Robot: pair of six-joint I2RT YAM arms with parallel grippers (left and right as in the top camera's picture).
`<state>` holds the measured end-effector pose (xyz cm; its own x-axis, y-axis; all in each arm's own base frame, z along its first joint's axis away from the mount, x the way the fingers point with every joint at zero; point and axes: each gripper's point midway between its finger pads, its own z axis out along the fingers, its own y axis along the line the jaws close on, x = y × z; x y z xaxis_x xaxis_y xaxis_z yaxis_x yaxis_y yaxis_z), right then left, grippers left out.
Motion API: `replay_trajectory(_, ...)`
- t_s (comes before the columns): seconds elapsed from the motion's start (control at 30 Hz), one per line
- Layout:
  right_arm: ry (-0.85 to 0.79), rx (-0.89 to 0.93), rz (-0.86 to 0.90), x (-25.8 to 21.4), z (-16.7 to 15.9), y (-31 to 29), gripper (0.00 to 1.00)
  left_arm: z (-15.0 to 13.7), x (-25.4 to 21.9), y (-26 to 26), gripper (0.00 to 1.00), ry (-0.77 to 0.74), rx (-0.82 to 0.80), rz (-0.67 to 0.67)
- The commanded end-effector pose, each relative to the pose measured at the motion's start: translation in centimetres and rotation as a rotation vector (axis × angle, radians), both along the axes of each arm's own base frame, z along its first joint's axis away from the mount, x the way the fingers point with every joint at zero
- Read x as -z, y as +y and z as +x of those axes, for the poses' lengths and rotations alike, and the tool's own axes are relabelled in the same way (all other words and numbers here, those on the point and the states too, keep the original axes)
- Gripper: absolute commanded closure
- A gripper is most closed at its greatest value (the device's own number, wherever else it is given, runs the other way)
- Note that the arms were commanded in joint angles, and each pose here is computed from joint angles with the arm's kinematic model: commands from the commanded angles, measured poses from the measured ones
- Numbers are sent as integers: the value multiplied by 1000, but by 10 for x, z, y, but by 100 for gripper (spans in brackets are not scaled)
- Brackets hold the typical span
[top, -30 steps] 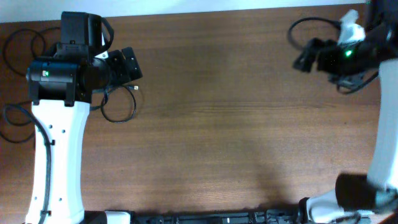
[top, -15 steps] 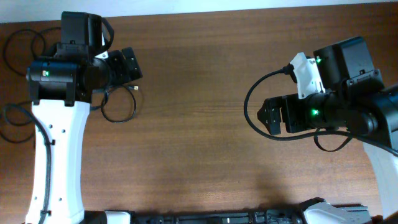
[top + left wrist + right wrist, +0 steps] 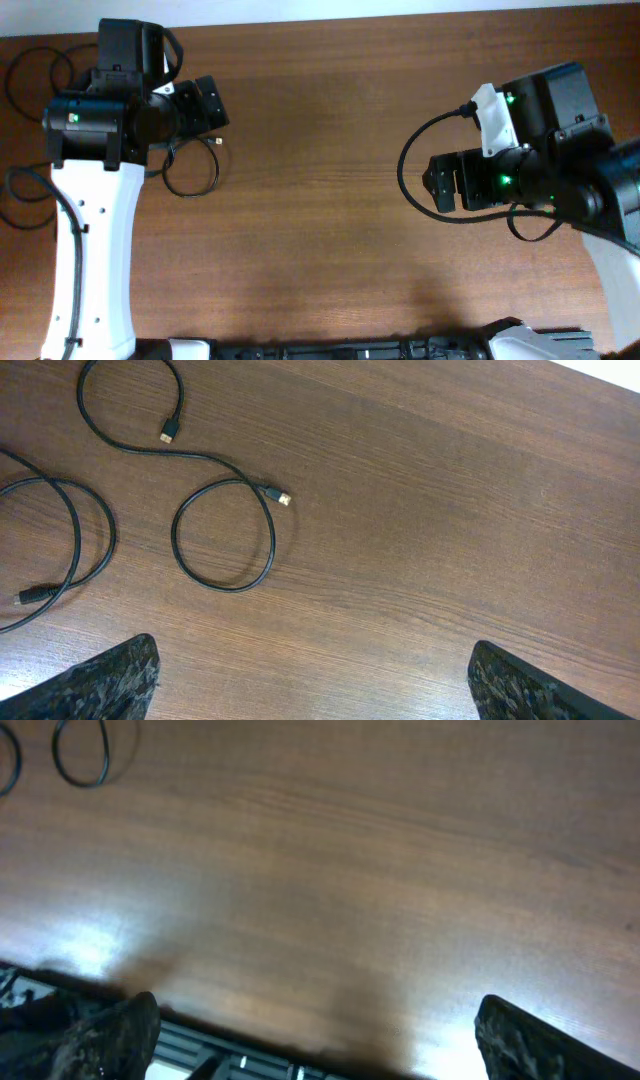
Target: Untangle cables
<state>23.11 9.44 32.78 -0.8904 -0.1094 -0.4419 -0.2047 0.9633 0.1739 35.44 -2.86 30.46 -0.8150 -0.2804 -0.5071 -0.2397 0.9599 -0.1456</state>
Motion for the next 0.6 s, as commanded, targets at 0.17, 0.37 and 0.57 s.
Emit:
replay_trajectory(0.17,-272,124,23,17,-34,-43,2,0,-1,3,1,-2,1,18)
replay_trajectory(0.37,-527,191,38,45,-44,-65,1,0,-1,3,1,-2,1,18)
replay_trajectory(0.57,-681,208,28,79,-37,-72,2,0,-1,3,1,-2,1,18)
